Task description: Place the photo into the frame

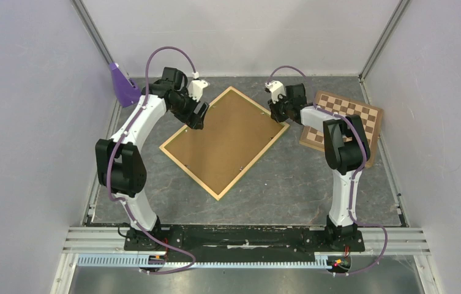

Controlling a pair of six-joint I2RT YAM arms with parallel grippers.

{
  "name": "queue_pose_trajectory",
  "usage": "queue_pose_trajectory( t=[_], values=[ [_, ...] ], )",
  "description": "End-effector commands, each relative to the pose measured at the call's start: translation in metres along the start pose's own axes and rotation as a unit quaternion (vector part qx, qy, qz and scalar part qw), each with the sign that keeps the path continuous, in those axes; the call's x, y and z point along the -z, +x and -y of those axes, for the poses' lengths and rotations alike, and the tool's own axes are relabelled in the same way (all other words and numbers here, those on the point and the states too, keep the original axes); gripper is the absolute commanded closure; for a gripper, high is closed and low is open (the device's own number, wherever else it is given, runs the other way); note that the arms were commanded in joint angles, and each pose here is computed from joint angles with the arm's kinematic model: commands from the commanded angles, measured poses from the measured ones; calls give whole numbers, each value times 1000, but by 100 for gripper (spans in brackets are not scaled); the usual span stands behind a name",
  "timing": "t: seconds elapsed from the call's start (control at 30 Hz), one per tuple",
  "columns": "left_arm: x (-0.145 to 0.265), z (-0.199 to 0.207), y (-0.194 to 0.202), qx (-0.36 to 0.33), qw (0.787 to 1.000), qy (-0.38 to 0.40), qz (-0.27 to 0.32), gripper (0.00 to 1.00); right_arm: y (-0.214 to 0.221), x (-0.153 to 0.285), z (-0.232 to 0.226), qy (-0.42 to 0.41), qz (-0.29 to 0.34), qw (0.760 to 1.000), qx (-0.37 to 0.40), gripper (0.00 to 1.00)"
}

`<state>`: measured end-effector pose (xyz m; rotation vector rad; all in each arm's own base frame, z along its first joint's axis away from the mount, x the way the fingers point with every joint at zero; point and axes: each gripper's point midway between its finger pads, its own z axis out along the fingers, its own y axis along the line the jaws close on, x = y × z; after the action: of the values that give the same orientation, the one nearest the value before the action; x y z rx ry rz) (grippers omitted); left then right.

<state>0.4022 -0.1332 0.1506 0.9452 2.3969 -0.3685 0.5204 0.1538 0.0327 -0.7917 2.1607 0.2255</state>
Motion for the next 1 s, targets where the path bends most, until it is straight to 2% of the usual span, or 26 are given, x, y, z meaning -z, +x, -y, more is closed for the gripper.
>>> queue_pose_trajectory(
  t=[0.0, 0.2, 0.47, 0.67, 0.97],
  values=[
    [17, -1, 3, 44, 999, -28, 6, 12, 29, 11, -8, -17, -30, 999, -20, 80],
    [9, -11, 41, 146, 987, -62, -28, 12, 40, 35, -23, -14, -20, 998, -60, 85],
    [11, -9, 97, 200, 973, -94, -69, 11, 59, 72, -45, 1, -5, 993, -120, 86],
    [19, -2, 125, 208, 968, -84, -110, 11, 67, 93, -59, -3, 4, 991, -137, 86],
    [22, 15, 147, 178, 970, -40, -162, 11, 81, 114, -76, -15, -4, 989, -145, 86]
  ],
)
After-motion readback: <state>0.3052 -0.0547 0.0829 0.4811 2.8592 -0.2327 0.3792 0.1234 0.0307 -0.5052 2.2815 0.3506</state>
